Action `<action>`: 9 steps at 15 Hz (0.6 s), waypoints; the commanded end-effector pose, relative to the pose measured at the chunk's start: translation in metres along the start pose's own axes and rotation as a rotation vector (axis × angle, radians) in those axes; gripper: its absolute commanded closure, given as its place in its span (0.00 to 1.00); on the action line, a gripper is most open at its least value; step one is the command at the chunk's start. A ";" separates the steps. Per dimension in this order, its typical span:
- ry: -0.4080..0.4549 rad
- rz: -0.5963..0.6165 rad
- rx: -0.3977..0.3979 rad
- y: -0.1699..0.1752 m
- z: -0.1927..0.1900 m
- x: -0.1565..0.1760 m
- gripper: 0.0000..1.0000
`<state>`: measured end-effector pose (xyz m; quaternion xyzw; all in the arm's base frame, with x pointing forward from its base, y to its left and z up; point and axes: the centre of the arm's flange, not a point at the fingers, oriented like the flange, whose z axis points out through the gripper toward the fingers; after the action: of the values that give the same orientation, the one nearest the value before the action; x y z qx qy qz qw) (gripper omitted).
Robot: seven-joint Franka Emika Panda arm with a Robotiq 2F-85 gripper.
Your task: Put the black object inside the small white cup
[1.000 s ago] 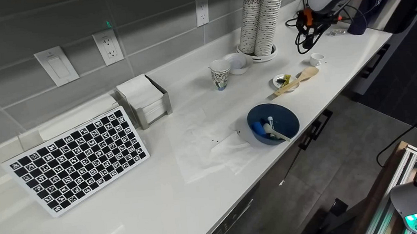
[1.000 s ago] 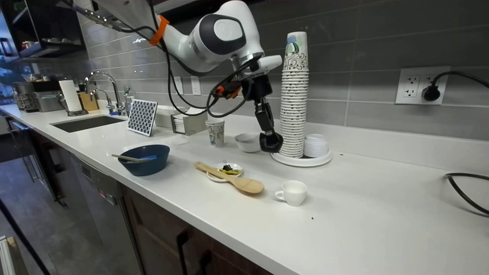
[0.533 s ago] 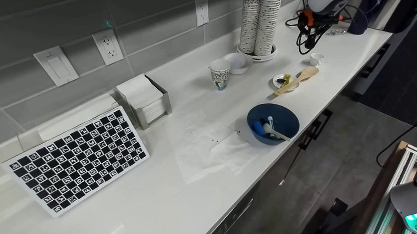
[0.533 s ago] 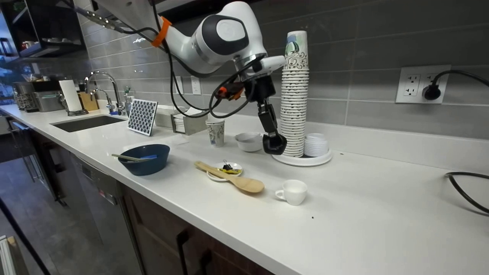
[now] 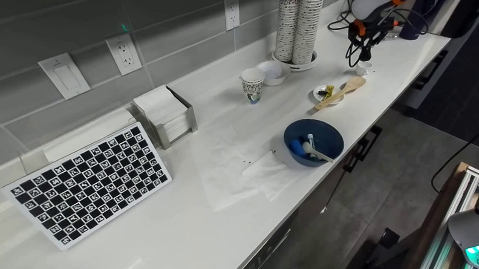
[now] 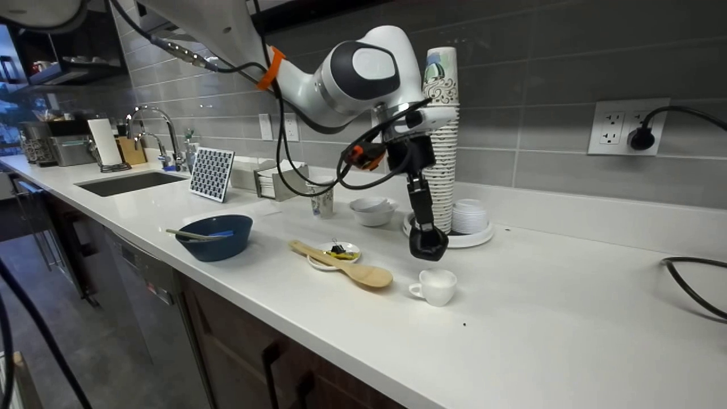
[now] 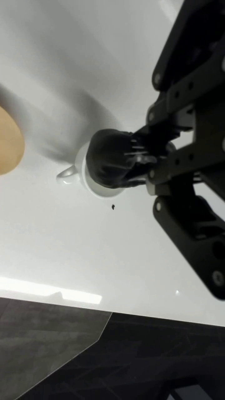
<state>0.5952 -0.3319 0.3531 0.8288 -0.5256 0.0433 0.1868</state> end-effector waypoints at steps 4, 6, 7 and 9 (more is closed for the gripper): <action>0.036 -0.014 -0.022 -0.024 0.007 0.024 0.95; 0.056 -0.016 -0.031 -0.028 0.010 0.026 0.95; 0.071 -0.016 -0.040 -0.029 0.012 0.027 0.95; 0.090 -0.014 -0.058 -0.029 0.013 0.030 0.95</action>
<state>0.6209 -0.3432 0.3403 0.8296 -0.5151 0.0543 0.2088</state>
